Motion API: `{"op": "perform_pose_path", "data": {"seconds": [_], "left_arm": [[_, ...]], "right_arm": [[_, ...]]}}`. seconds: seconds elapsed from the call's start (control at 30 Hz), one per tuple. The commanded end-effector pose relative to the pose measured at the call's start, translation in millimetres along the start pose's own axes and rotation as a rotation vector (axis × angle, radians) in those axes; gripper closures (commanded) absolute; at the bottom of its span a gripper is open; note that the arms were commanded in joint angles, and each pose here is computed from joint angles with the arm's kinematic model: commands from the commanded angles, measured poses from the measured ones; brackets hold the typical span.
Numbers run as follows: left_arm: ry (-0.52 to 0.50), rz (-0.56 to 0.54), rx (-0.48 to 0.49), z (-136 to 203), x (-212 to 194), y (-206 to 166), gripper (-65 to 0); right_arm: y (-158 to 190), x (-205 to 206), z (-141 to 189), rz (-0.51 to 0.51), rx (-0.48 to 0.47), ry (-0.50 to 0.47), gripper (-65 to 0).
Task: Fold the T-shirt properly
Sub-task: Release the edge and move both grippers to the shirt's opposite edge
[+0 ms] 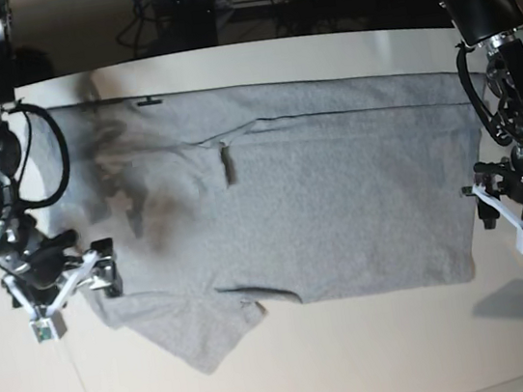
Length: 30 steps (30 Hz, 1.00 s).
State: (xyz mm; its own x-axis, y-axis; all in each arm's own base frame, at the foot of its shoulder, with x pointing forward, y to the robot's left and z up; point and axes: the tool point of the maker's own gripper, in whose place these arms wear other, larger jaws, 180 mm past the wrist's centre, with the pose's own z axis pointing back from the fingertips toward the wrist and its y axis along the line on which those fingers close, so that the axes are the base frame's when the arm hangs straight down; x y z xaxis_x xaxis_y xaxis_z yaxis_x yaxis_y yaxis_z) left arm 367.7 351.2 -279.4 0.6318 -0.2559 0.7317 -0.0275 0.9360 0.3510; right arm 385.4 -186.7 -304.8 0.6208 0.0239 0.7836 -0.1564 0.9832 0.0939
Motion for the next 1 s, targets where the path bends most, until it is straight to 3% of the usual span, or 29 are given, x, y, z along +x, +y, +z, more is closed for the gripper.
{"op": "perform_pose_path", "data": {"seconds": [0.0,0.13,0.3,0.6,0.97], "left_arm": [[-0.027,-0.015,0.066,8,9,22,-38.0],[0.049,-0.077,0.156,15,-21,31,-38.0],[0.128,-0.15,0.223,17,-45,29,-38.0],[0.098,-0.165,0.238,23,-35,30,-38.0],[0.092,-0.157,0.233,23,-33,28,-38.0]], "right_arm": [[-21,22,4,0.026,-0.031,-0.05,-58.0],[-62,24,-1,0.098,-0.022,0.024,-57.6],[-80,23,-19,0.138,0.053,0.095,-57.6],[-84,20,-45,0.08,0.172,0.165,-57.7],[-82,17,-72,-0.129,0.236,0.174,-58.2]]}}
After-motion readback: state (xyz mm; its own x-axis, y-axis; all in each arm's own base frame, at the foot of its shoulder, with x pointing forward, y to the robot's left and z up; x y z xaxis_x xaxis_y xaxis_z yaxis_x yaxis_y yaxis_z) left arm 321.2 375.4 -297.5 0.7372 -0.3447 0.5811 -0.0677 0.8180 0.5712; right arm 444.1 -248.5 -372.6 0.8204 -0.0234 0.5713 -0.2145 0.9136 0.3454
